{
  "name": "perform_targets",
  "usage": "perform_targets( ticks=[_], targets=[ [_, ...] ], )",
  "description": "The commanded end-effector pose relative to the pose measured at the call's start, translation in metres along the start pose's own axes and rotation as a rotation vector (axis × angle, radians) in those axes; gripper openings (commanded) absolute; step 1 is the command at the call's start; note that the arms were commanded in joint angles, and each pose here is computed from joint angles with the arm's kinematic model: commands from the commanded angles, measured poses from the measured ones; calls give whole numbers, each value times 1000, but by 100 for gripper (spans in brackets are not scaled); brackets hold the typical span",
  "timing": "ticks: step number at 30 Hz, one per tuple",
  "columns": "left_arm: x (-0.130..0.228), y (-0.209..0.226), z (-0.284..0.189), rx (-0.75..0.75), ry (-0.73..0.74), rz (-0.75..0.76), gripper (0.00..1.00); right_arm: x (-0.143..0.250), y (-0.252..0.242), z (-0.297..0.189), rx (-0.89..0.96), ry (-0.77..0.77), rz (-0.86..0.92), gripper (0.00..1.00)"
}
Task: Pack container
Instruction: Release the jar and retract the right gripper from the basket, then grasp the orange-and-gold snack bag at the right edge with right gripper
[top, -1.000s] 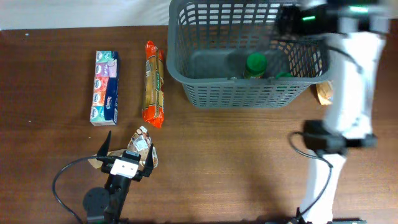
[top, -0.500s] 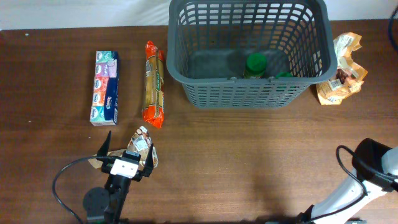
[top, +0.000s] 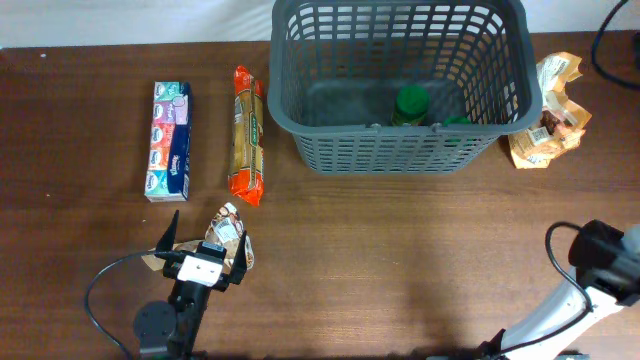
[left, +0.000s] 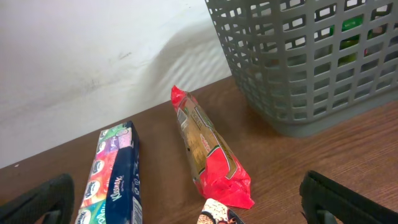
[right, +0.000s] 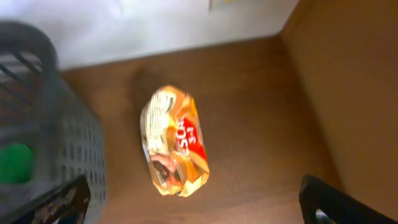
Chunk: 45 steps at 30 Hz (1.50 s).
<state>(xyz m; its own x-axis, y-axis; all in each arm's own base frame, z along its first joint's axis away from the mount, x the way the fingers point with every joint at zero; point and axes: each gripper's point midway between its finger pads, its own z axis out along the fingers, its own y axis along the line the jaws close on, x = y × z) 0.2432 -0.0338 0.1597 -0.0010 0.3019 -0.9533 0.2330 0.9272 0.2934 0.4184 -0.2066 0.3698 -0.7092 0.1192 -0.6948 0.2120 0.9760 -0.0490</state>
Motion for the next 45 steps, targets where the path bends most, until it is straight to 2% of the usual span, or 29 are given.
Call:
perform_targets(
  ticks=[1,10,14,21,32,45],
  targets=[
    [3,-3,0,11,7,9,99,18,1,41,-61,86,-16,99],
    [3,-3,0,11,7,9,99,61,22,115,-184,244,-8,99],
    [3,-3,0,11,7,9,99,75,25,142,-171,297,26,99],
    [3,-3,0,11,7,9,99,93,43,180,-158,378,-20,99],
    [3,-3,0,11,7,9,99,123,44,223,-132,470,-9,99],
    [3,-3,0,10,7,9,99,161,46,254,-141,586,3,99]
  ],
)
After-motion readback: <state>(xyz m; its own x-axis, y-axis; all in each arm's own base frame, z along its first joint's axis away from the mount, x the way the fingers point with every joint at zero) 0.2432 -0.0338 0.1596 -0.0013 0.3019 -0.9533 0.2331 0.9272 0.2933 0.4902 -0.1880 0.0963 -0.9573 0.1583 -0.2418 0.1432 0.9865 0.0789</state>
